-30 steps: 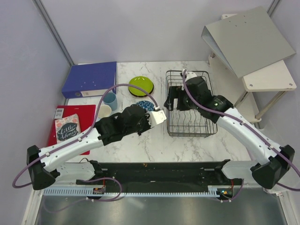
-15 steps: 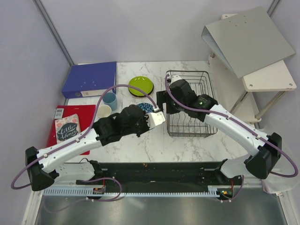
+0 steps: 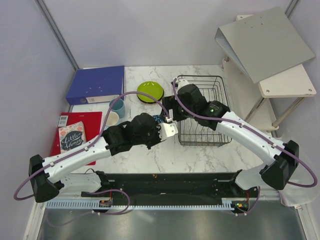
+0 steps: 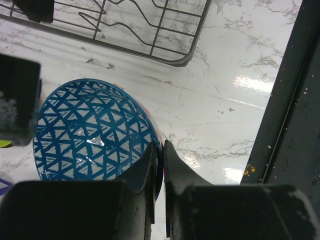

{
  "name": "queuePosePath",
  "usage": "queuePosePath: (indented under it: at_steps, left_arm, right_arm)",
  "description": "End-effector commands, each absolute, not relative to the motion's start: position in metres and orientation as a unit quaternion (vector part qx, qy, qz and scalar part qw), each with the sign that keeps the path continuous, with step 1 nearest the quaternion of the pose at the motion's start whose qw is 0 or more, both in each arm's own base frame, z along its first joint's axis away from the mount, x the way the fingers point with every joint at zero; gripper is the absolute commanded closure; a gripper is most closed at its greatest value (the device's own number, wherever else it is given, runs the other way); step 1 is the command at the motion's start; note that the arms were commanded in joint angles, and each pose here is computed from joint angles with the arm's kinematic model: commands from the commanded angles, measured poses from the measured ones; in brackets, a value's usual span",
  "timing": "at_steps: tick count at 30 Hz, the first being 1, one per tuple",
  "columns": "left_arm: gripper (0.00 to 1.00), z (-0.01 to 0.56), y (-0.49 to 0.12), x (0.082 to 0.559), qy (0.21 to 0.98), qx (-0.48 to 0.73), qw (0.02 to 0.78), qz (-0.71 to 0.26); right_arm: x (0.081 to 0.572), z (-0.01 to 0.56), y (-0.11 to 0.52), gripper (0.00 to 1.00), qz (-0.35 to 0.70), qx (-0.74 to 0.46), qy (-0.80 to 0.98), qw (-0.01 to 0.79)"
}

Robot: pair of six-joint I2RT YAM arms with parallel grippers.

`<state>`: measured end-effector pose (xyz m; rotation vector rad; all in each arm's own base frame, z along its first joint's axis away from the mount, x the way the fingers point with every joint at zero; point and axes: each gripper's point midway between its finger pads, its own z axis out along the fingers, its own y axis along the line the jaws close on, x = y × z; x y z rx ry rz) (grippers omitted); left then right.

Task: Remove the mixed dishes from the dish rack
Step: Pick up the bowl from the dish rack.

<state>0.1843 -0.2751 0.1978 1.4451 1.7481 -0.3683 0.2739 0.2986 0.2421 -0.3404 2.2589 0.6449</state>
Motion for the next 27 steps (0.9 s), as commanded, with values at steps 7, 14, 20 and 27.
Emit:
queuePosePath:
  at_steps: [7, 14, 20, 27]
  left_arm:
    - [0.98, 0.218, -0.288, 0.178, 0.675, 0.563, 0.440, -0.185]
    - [0.98, 0.217, -0.284, 0.176, 0.675, 0.561, 0.443, -0.182]
    - [0.98, 0.215, -0.279, 0.176, 0.677, 0.562, 0.442, -0.174]
    - [0.98, 0.222, -0.278, 0.175, 0.673, 0.558, 0.450, -0.180]
  right_arm:
    - [0.275, 0.214, 0.328, 0.25, 0.274, -0.158, 0.889, 0.330]
    - [0.273, 0.198, 0.330, 0.54, 0.267, -0.166, 0.897, 0.310]
    - [0.267, 0.177, 0.329, 0.67, 0.255, -0.179, 0.907, 0.282]
    - [0.263, 0.160, 0.330, 0.71, 0.250, -0.186, 0.913, 0.263]
